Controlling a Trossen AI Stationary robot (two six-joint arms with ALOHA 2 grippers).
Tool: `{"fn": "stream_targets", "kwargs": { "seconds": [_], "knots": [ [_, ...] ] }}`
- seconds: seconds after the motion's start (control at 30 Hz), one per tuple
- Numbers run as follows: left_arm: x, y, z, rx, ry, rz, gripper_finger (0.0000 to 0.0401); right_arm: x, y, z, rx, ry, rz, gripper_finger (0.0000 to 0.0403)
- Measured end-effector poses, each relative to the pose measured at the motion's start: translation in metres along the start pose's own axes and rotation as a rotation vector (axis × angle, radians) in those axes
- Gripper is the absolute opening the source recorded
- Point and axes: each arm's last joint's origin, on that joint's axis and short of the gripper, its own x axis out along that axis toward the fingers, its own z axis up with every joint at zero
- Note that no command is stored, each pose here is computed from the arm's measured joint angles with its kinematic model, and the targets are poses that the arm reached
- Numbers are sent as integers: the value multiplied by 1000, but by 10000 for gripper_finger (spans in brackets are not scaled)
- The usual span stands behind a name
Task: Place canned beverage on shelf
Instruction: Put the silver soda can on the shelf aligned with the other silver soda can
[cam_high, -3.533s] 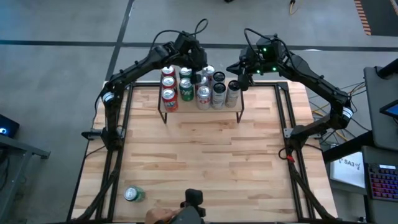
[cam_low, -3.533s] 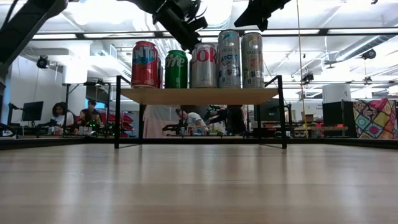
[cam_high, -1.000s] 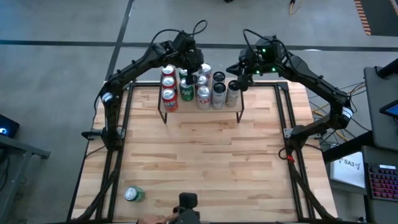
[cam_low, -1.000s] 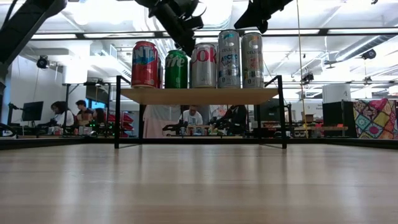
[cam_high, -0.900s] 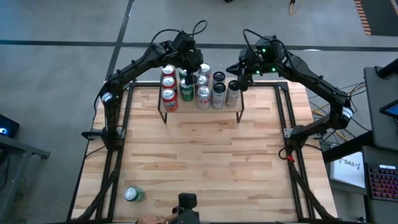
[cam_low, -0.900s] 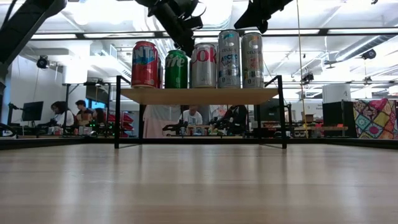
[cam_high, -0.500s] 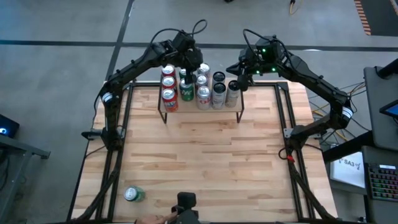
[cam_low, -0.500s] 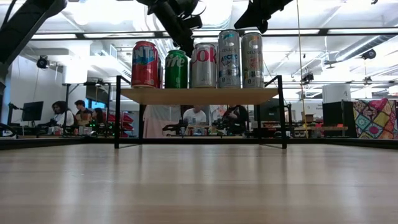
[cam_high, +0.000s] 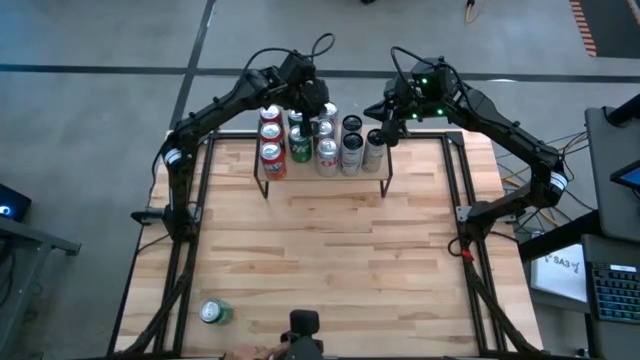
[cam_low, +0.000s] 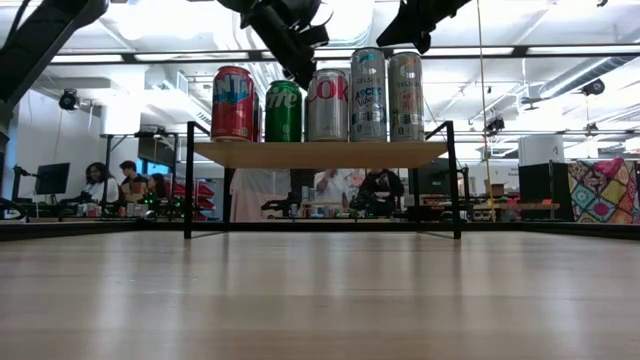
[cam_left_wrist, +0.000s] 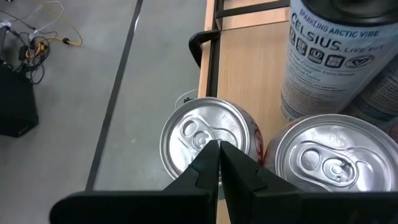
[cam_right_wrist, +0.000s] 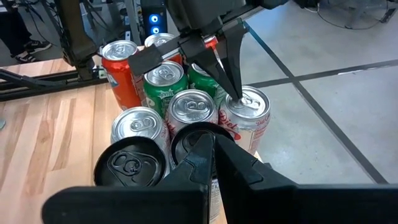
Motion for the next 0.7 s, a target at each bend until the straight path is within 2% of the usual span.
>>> {"fn": "stream_targets", "kwargs": {
  "seconds": [0.23,0.4,0.7],
  "knots": [
    [-2,-1,-2,-10,30,-4,0,0,0,0,3,0,0,9],
    [-5,0,-4,-19,88,47,0,0,0,0,3,0,0,9],
    [-6,-1,-6,-19,111,43,0,0,0,0,3,0,0,9]
  ]
}}
